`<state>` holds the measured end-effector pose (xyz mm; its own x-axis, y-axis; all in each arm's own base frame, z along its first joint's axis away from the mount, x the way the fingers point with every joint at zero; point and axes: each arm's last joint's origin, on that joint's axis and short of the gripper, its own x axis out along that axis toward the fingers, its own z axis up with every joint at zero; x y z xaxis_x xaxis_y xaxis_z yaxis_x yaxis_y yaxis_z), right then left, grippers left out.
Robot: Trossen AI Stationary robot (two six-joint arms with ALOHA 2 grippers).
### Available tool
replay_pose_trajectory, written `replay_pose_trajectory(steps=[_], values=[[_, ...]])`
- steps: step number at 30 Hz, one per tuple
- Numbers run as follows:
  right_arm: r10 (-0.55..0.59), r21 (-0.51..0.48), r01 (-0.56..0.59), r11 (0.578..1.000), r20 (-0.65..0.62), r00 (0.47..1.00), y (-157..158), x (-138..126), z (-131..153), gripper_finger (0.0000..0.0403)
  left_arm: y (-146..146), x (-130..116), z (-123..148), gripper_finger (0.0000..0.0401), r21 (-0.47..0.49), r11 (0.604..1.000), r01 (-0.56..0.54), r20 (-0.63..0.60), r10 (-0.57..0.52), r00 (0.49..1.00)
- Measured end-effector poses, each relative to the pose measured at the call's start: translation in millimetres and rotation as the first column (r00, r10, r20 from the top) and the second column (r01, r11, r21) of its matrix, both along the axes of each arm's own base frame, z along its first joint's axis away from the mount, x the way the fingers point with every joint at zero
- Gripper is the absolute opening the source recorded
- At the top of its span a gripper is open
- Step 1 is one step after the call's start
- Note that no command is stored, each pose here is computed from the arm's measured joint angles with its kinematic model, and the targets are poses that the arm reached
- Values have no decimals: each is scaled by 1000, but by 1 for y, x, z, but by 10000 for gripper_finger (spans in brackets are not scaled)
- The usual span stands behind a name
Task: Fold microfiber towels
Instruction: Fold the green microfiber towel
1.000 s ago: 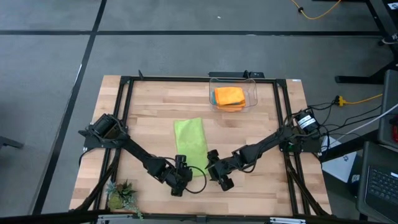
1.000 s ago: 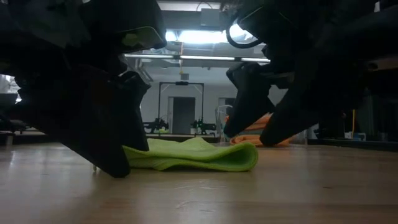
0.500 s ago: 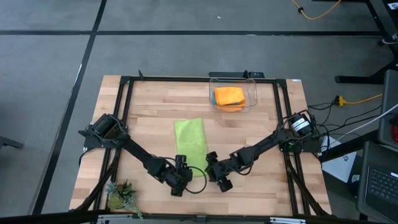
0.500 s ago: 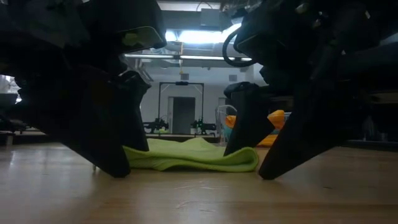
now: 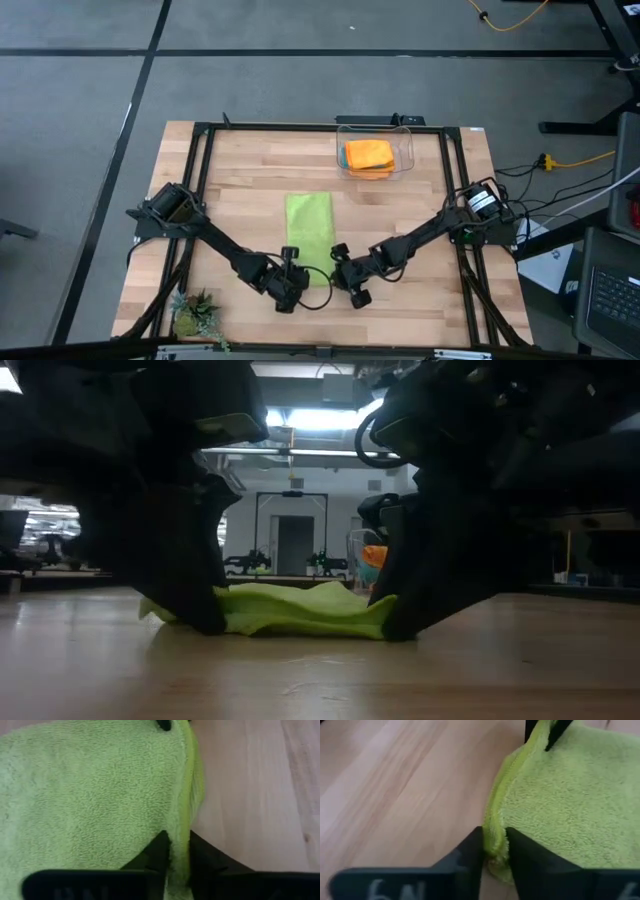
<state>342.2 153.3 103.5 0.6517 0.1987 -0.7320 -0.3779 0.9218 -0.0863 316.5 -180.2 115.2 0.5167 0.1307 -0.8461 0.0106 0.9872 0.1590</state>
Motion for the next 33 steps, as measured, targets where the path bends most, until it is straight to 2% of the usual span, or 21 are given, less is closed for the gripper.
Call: replay_pose_trajectory(steps=[3, 5, 10, 14, 17, 21, 28, 33], values=[[-17, 0, 17, 1000, 1, 1000, -1, 0, 0, 40, 0, 0, 0, 15, 10, 1000, -6, 4, 6, 1000], [-43, 19, 43, 999, -4, 999, -1, 1, 0, 14, 0, 0, 0, 6, 9, 1000, -7, 4, 7, 1000], [-96, 68, 97, 993, -21, 995, -1, 2, 1, 11, -3, -2, 2, 2, 9, 1000, 7, 10, -7, 1000], [-99, 86, 101, 991, -20, 995, 3, 5, 9, 6, -7, -7, 13, 0, -30, 999, 31, 8, -30, 1000], [-105, 116, 105, 988, -6, 994, 9, 10, 25, 5, -14, -9, 30, 0, -86, 994, 65, 25, -63, 998], [-118, 130, 126, 984, -64, 991, 19, 10, 46, 4, -25, -9, 58, 0, -128, 989, 78, 48, -73, 996], [-100, 176, 115, 978, -92, 991, 52, 13, 97, 4, -50, -6, 101, 0, -210, 965, 156, 70, -144, 987], [-76, 180, 94, 979, -103, 992, 70, 11, 130, 3, -64, -8, 132, 0, -214, 952, 219, 112, -199, 974]])
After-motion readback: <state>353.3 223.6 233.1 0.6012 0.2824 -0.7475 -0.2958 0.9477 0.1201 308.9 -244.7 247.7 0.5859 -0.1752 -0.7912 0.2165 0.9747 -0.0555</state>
